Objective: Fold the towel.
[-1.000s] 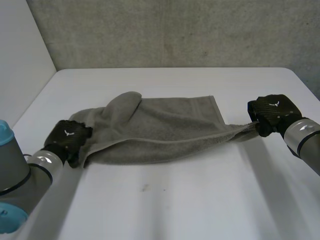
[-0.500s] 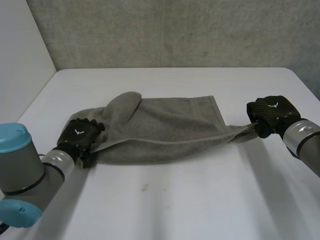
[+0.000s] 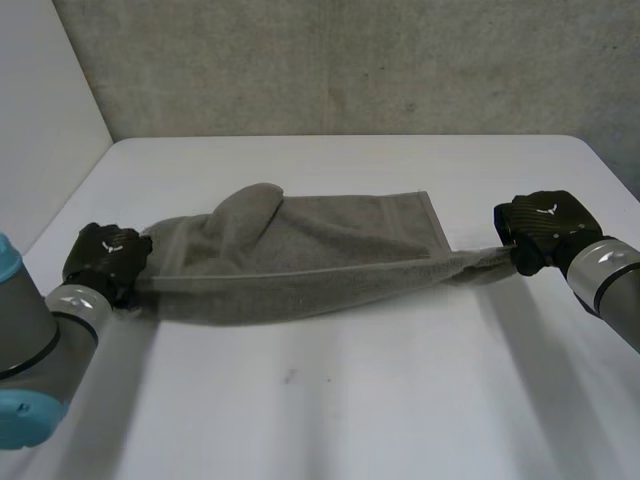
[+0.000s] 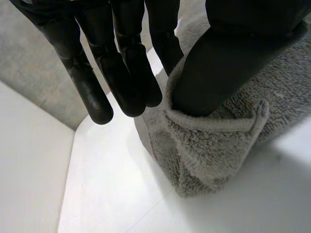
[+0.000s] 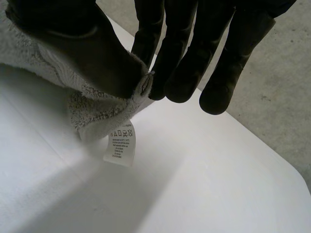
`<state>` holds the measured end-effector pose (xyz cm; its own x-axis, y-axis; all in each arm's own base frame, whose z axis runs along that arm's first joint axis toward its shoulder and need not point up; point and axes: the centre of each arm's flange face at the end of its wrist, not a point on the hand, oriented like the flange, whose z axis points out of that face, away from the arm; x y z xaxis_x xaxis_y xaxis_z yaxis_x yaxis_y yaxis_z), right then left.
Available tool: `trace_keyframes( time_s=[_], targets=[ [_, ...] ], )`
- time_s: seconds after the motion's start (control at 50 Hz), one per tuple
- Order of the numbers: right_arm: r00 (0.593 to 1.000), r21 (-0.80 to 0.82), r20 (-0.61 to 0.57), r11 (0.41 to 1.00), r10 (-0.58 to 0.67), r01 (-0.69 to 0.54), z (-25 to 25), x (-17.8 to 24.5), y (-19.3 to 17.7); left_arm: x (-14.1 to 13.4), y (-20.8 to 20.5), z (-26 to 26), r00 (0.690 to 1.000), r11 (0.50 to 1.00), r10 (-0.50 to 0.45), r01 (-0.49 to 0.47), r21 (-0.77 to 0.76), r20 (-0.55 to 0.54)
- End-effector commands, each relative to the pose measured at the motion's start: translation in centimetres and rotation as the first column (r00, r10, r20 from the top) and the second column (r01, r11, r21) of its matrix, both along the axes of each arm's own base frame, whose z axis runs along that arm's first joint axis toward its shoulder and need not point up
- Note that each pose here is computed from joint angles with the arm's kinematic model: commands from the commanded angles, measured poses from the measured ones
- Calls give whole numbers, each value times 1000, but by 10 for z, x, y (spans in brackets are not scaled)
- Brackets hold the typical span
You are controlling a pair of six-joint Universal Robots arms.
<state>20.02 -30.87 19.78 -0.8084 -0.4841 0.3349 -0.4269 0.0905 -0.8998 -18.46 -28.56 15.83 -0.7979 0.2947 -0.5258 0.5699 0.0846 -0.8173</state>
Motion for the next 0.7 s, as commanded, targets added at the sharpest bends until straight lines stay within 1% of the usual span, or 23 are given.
trace_keyframes(
  time_s=[0.02,0.04,0.08,0.1,0.14,0.16,0.18,0.2,0.26,0.3,0.36,0.48,0.52,0.58,0.62,0.64,0.68,0.7],
  targets=[
    [1000,2,-14,1000,8,-8,15,-1,8,-4,20,27,992,993,-110,112,-30,62],
    [1000,2,-14,1000,8,-8,15,-1,8,-4,20,27,992,993,-110,112,-30,62],
    [998,25,-56,999,35,-34,29,-4,24,3,30,43,991,993,-119,120,-16,60],
    [998,26,-57,999,35,-34,29,-4,24,3,30,44,991,993,-119,120,-15,60],
    [986,75,-113,991,119,-111,33,-3,46,13,42,62,991,993,-119,120,-3,52],
    [986,76,-113,991,119,-111,33,-3,46,13,42,62,991,993,-119,120,-3,52],
    [977,104,-142,984,159,-145,33,-5,57,17,50,71,991,992,-123,123,1,49],
    [971,124,-174,982,165,-144,36,-13,64,19,59,79,989,990,-141,140,15,46],
    [966,131,-199,982,163,-139,43,-22,71,20,70,84,985,985,-168,167,34,44],
    [963,114,-229,987,140,-116,58,-37,81,20,90,91,975,973,-219,217,74,33],
    [968,78,-215,991,127,-112,71,-46,83,24,99,90,972,966,-233,230,120,8],
    [973,38,-178,989,145,-140,80,-51,81,27,96,86,971,963,-239,239,127,-15],
    [974,34,-164,987,158,-155,81,-51,78,29,86,86,973,969,-232,231,91,-2],
    [973,34,-163,987,162,-159,80,-51,75,30,77,83,973,970,-230,229,83,0],
    [976,77,-145,985,165,-155,72,-52,62,29,58,77,971,969,-239,239,62,1],
    [976,77,-145,985,165,-155,72,-52,62,29,58,77,971,969,-239,239,61,1],
    [979,147,-126,979,159,-141,57,-52,39,26,41,69,966,964,-259,259,60,-1],
    [979,147,-126,979,159,-141,57,-52,39,26,41,69,966,964,-259,259,60,-2]
  ],
)
